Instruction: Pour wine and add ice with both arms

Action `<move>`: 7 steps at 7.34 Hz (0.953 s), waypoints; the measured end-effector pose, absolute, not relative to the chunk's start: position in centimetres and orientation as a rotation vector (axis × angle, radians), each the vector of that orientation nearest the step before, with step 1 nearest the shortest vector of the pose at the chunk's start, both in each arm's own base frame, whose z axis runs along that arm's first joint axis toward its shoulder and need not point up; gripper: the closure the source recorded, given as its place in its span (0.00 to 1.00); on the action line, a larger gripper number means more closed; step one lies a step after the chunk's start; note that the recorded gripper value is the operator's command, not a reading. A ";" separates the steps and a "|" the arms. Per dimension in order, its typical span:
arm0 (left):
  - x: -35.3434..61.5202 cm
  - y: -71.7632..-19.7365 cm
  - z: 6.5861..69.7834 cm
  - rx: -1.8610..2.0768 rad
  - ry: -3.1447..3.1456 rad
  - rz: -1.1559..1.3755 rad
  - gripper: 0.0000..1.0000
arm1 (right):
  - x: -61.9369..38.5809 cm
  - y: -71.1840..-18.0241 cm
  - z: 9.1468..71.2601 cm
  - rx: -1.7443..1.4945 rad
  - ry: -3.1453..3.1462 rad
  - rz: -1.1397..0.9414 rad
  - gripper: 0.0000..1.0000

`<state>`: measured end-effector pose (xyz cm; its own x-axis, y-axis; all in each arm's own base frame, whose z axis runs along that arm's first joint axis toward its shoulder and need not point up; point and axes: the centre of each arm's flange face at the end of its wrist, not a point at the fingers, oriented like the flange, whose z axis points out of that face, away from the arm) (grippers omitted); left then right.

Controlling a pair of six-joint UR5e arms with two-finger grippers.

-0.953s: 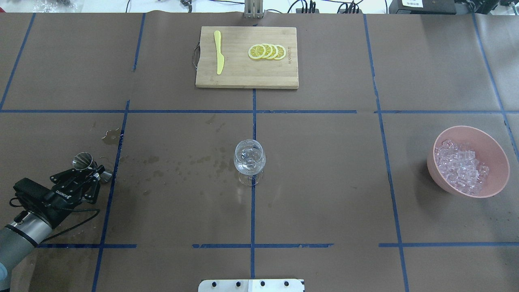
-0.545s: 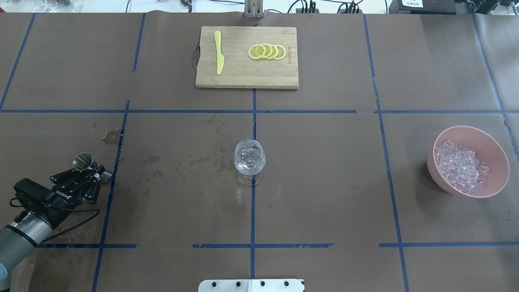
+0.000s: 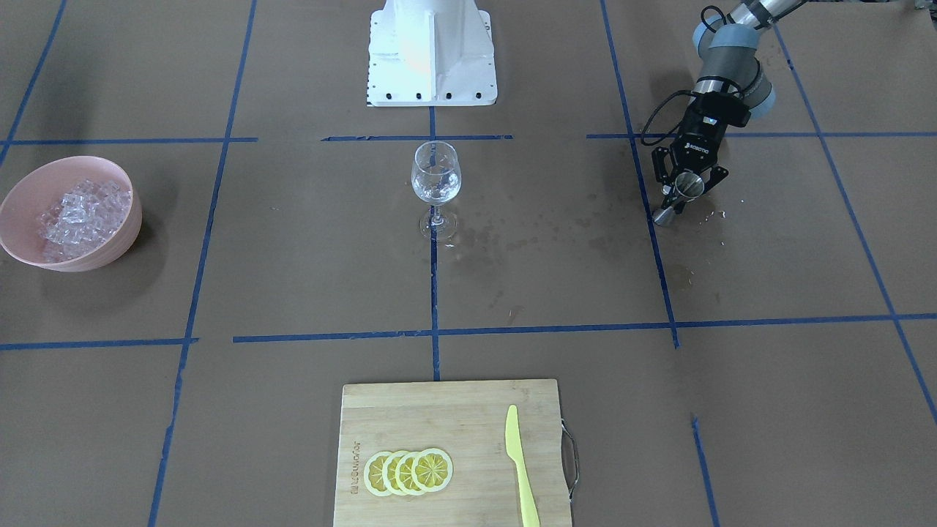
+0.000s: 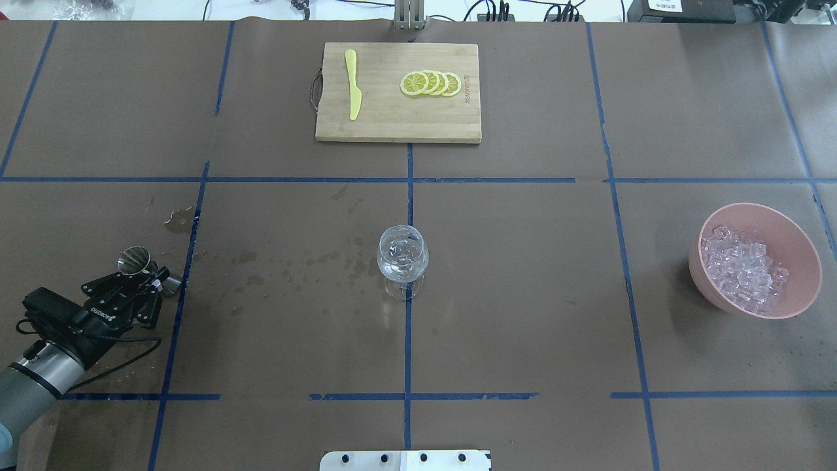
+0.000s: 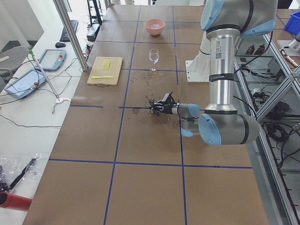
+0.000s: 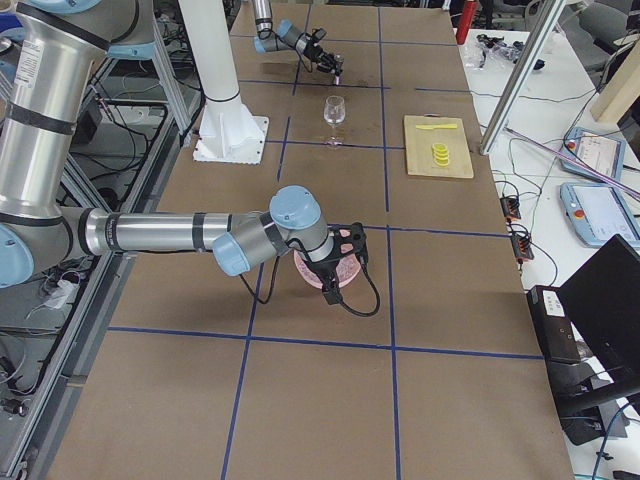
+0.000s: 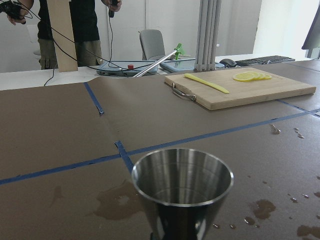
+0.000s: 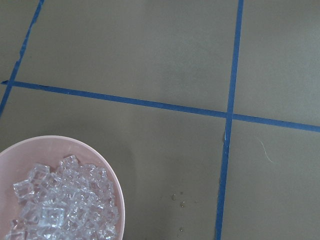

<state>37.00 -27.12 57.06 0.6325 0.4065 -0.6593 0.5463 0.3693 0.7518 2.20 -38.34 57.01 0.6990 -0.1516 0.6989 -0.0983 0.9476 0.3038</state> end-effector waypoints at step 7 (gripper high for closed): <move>37.1 -27.1 57.1 1.240 0.941 -0.106 0.40 | 2.2 -38.4 56.9 0.335 -0.800 -0.030 0.00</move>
